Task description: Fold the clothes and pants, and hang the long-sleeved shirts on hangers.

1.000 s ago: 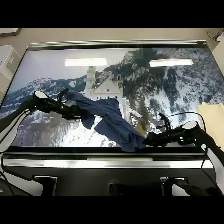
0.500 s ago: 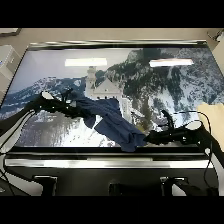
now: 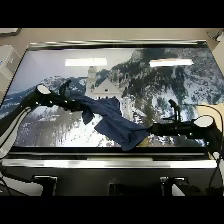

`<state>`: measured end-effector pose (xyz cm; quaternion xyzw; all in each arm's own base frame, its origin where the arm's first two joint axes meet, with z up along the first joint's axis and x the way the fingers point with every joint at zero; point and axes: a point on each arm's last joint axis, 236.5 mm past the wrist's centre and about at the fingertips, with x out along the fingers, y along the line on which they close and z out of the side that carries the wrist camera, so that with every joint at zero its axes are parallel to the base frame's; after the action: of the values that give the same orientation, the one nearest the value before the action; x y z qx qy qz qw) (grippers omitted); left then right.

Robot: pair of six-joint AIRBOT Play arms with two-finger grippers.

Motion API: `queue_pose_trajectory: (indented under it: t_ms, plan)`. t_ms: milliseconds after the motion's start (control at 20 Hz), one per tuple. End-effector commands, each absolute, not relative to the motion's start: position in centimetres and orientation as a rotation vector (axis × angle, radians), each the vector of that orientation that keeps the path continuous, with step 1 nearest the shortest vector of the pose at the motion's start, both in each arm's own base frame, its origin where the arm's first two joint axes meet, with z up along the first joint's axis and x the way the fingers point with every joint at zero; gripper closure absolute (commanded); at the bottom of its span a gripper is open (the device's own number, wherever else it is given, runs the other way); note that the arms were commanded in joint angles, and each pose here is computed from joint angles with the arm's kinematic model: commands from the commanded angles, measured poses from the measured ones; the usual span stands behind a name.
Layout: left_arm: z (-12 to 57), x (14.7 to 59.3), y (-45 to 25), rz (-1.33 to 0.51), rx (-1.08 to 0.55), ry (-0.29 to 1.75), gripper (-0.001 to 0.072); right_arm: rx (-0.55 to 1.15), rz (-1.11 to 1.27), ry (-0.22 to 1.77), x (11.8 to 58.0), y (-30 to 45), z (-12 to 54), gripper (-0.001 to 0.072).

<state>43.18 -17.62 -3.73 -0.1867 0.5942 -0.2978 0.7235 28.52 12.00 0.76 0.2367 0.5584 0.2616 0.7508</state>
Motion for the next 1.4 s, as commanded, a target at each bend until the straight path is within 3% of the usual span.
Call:
queue_pose_trajectory:
  t_ms: [0,250,400,600,800,950,1150,1350]
  plan:
    - [5.1,46.4,-16.1,-0.618,-0.376,1.135,0.0693,0.433,0.546,1.013,33.5,10.8,7.4,0.0691]
    - [25.0,50.2,-11.2,-0.479,-0.268,0.692,0.0693,0.223,0.374,0.557,41.4,6.0,23.1,0.0692]
    - [38.6,47.6,-8.2,-0.386,-0.263,0.393,0.0693,0.127,0.286,0.340,41.6,3.9,33.4,0.0691]
    - [48.3,37.2,-5.1,-0.288,-0.272,0.158,0.0693,0.001,0.343,0.196,35.5,5.8,43.4,0.0691]
    - [49.3,26.3,-3.2,-0.147,-0.245,0.148,0.0693,-0.079,0.325,0.120,27.0,6.7,48.1,0.0692]
    - [51.3,22.6,-2.1,-0.074,-0.296,0.059,0.0694,-0.060,0.258,0.095,24.2,5.7,49.1,0.0692]
    - [48.0,27.4,-2.7,-0.124,-0.317,0.203,0.0694,-0.010,0.250,0.182,27.9,5.0,47.0,0.0692]
    - [36.6,39.6,-1.1,-0.133,-0.357,0.538,0.0694,0.059,0.267,0.471,38.4,3.5,37.7,0.0691]
